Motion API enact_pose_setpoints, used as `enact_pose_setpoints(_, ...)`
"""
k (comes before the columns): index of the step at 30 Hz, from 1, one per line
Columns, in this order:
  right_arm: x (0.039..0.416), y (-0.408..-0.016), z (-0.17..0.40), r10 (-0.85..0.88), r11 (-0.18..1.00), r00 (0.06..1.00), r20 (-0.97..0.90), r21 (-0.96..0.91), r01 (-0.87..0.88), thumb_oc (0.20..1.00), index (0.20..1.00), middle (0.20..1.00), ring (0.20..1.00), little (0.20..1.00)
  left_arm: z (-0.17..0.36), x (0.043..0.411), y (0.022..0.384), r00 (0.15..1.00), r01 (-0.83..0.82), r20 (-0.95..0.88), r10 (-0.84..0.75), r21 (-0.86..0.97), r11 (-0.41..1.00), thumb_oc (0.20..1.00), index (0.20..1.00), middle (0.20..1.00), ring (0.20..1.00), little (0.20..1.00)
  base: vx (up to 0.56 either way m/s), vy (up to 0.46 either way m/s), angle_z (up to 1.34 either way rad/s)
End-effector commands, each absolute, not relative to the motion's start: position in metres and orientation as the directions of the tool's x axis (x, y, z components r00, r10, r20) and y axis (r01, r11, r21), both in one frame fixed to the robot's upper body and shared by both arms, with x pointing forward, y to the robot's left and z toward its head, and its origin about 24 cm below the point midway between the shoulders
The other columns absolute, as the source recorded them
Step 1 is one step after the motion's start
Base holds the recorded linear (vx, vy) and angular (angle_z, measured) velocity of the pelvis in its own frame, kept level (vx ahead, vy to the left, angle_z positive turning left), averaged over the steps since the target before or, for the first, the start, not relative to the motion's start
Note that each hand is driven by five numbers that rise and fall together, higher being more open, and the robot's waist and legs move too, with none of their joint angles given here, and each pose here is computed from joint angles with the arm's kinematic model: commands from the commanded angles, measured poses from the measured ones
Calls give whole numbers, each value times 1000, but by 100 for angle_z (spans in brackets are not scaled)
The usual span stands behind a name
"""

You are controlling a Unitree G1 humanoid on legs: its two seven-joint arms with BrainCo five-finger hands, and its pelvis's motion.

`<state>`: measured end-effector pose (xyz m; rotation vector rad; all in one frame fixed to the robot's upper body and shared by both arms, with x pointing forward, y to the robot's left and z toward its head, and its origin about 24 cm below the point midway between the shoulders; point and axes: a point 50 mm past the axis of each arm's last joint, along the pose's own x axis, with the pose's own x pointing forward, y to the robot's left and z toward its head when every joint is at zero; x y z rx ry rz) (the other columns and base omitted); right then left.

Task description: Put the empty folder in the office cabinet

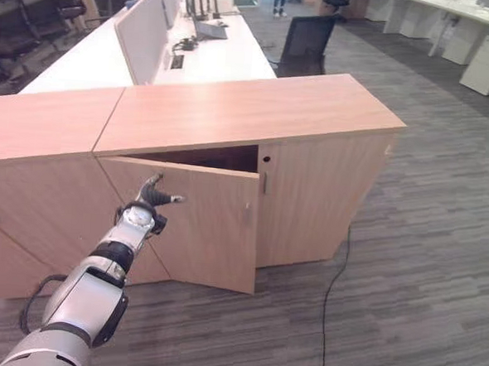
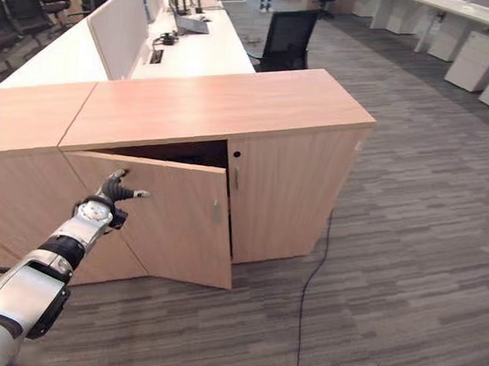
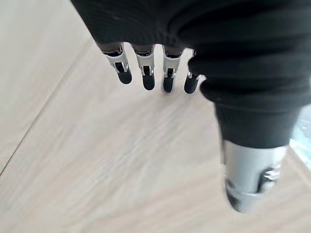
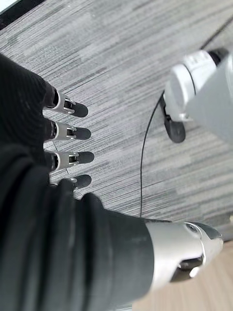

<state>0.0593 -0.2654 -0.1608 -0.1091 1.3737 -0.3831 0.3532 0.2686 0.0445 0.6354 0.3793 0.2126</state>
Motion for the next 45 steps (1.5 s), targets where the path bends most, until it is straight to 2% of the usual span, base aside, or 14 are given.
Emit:
enact_pose_setpoints(1, 68, -263, -160, -330, 936, 145, -933, -303, 181, 1000, 1000, 1000, 1000, 1000, 99, 381, 269, 943, -192, -116, 312, 576, 794, 1000, 1000, 1000, 1000, 1000, -18, 59, -33)
enact_pose_setpoints(11, 65, -263, -161, -339, 935, 133, -931, -318, 156, 1000, 1000, 1000, 1000, 1000, 117, 393, 255, 952, -205, -83, 295, 544, 814, 1000, 1000, 1000, 1000, 1000, -24, 28, -9)
enact_pose_setpoints(17, 68, -260, -161, -332, 939, 140, -933, -313, 141, 1000, 1000, 1000, 1000, 1000, 100, 389, 252, 951, -161, -132, 281, 563, 811, 1000, 1000, 1000, 1000, 1000, 0, 0, 0)
enact_pose_setpoints(20, 69, -261, -161, -330, 940, 143, -933, -311, 137, 1000, 1000, 1000, 1000, 1000, 86, 384, 243, 961, -104, -169, 220, 516, 850, 1000, 1000, 1000, 1000, 1000, -7, -4, 2)
enact_pose_setpoints(23, 69, -257, -162, -312, 945, 145, -939, -291, 150, 1000, 1000, 1000, 1000, 1000, 55, 367, 223, 972, -46, -207, 108, 283, 958, 1000, 1000, 1000, 1000, 1000, -12, -18, 6)
enact_pose_setpoints(25, 71, -254, -163, -295, 949, 154, -943, -271, 159, 1000, 1000, 1000, 1000, 1000, 34, 347, 214, 974, -23, -224, 29, 27, 999, 1000, 1000, 1000, 1000, 1000, -13, -16, 12)
enact_pose_setpoints(28, 70, -247, -165, -272, 951, 145, -951, -243, 193, 1000, 1000, 1000, 1000, 1000, 0, 318, 202, 961, -72, -275, -10, -288, 955, 1000, 1000, 1000, 1000, 1000, -5, -10, 5)
enact_pose_setpoints(33, 69, -241, -167, -252, 950, 134, -958, -218, 225, 1000, 1000, 1000, 1000, 1000, -36, 282, 174, 940, -134, -338, -56, -513, 848, 1000, 1000, 1000, 1000, 1000, 0, -20, 9)
enact_pose_setpoints(38, 76, -239, -166, -259, 944, 155, -953, -215, 250, 1000, 1000, 1000, 1000, 1000, -51, 253, 169, 924, -154, -378, -58, -506, 849, 1000, 1000, 1000, 1000, 1000, -18, -13, 12)
enact_pose_setpoints(40, 81, -240, -164, -266, 937, 171, -949, -213, 276, 1000, 1000, 1000, 1000, 1000, -60, 241, 175, 909, -150, -413, -56, -450, 880, 1000, 1000, 1000, 1000, 1000, -52, 3, 14)
enact_pose_setpoints(41, 81, -241, -164, -269, 932, 171, -948, -212, 294, 1000, 1000, 1000, 1000, 1000, -80, 217, 185, 863, -153, -503, -40, -338, 929, 1000, 1000, 1000, 1000, 1000, -30, 3, 14)
enact_pose_setpoints(45, 83, -243, -163, -276, 928, 178, -945, -214, 305, 1000, 1000, 1000, 1000, 1000, -106, 186, 198, 770, -185, -638, 4, -217, 959, 1000, 1000, 1000, 1000, 1000, -26, 1, 10)
